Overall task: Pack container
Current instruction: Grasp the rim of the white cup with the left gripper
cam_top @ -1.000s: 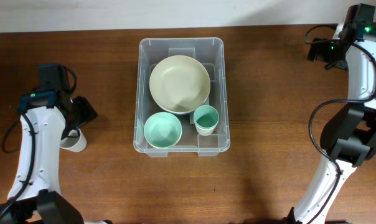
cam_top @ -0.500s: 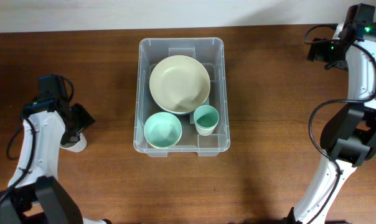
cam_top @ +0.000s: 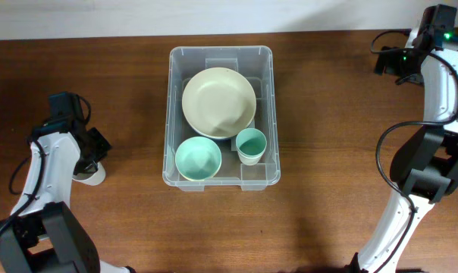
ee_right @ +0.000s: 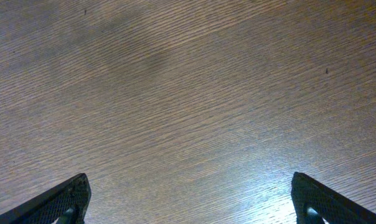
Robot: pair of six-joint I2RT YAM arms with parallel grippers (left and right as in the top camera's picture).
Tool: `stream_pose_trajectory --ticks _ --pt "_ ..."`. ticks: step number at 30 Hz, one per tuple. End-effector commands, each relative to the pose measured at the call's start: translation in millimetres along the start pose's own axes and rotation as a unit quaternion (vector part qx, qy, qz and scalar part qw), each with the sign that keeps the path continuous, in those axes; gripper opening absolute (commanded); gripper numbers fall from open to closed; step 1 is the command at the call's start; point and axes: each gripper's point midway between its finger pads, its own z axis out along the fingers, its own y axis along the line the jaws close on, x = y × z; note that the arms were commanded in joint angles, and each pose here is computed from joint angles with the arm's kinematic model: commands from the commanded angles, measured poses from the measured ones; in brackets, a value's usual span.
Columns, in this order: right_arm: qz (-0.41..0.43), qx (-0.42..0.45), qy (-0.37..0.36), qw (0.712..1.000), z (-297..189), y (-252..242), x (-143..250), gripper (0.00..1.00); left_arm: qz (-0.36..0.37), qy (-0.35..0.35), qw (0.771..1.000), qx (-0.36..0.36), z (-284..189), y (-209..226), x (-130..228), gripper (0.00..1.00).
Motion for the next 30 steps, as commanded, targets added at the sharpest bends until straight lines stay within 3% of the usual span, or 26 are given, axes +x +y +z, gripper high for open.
stream_pose_trajectory --ticks 1,13,18,26,27,30 --pt "0.006 -0.001 -0.005 1.0 -6.4 0.3 -1.4 0.99 -0.003 0.003 1.0 -0.011 5.9 4.9 1.0 0.2" --pt "0.006 -0.001 -0.005 1.0 -6.4 0.3 -1.3 0.99 -0.002 0.002 1.0 -0.017 9.2 7.1 2.2 0.2" --pt "0.006 -0.001 -0.005 1.0 -6.4 0.3 -1.4 0.99 -0.003 0.001 1.0 -0.016 10.4 6.5 1.1 0.11" --pt "0.006 -0.001 -0.005 1.0 -6.4 0.3 -1.4 0.99 -0.004 -0.006 1.0 -0.013 10.4 5.0 -2.1 0.09" --pt "0.006 -0.001 -0.005 1.0 -6.4 0.3 -1.4 0.99 -0.004 -0.007 1.0 -0.012 10.4 4.7 -2.7 0.04" --pt "0.006 -0.001 -0.005 1.0 -6.4 0.3 -1.3 0.99 -0.004 -0.009 1.0 -0.012 10.4 4.4 -3.5 0.02"
